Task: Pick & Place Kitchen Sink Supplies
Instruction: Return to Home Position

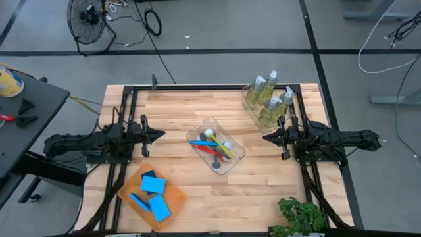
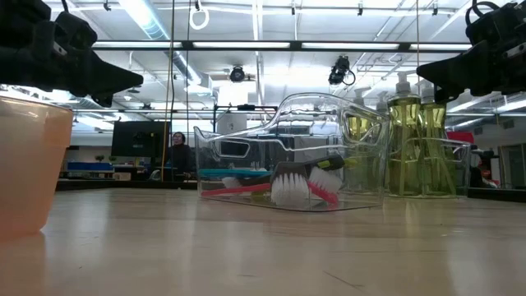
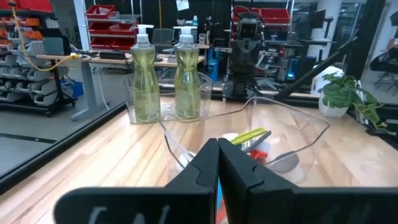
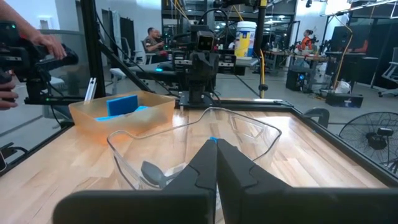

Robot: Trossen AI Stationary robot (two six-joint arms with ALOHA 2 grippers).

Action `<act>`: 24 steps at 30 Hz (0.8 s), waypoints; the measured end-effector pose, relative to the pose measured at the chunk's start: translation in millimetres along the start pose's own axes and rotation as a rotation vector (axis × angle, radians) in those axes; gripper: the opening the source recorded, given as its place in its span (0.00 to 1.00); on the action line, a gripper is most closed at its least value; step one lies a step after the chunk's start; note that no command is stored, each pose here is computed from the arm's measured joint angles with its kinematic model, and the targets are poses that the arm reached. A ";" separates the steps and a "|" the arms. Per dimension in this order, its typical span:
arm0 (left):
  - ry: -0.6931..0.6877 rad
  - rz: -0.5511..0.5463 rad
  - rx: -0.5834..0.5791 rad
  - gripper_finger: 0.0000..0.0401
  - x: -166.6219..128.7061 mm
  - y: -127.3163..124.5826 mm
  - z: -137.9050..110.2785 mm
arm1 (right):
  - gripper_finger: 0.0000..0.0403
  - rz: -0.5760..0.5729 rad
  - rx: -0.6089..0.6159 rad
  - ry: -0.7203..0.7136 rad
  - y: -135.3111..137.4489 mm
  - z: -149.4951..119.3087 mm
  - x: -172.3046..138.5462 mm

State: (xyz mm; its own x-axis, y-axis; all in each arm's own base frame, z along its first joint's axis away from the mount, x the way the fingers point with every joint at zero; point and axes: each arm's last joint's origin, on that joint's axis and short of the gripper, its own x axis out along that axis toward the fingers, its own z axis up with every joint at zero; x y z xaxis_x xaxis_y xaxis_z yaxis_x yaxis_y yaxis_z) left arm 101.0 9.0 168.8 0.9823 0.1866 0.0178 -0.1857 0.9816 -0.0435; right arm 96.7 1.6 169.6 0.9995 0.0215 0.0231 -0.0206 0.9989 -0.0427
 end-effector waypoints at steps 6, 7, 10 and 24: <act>-0.005 -0.008 0.028 0.04 -2.7 0.2 0.0 | 0.02 0.000 0.000 0.000 0.0 0.0 0.0; -0.011 -0.010 0.043 0.03 -3.2 0.1 0.5 | 0.02 0.000 0.000 0.000 0.0 0.0 0.0; -0.026 -0.012 0.057 0.03 -4.3 0.2 1.7 | 0.02 0.000 0.000 0.000 0.0 0.0 0.0; -0.034 -0.013 0.048 0.04 -4.1 0.0 1.9 | 0.02 0.000 0.000 0.000 0.0 0.0 0.0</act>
State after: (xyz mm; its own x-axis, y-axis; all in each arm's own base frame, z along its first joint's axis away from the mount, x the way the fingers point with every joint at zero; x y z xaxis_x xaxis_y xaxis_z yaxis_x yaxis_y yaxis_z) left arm 97.0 8.3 170.6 0.9834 0.1740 0.0522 -0.1745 0.9846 0.0053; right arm 96.7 1.6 169.6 0.9995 0.0220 0.0230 -0.0210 0.9989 -0.0423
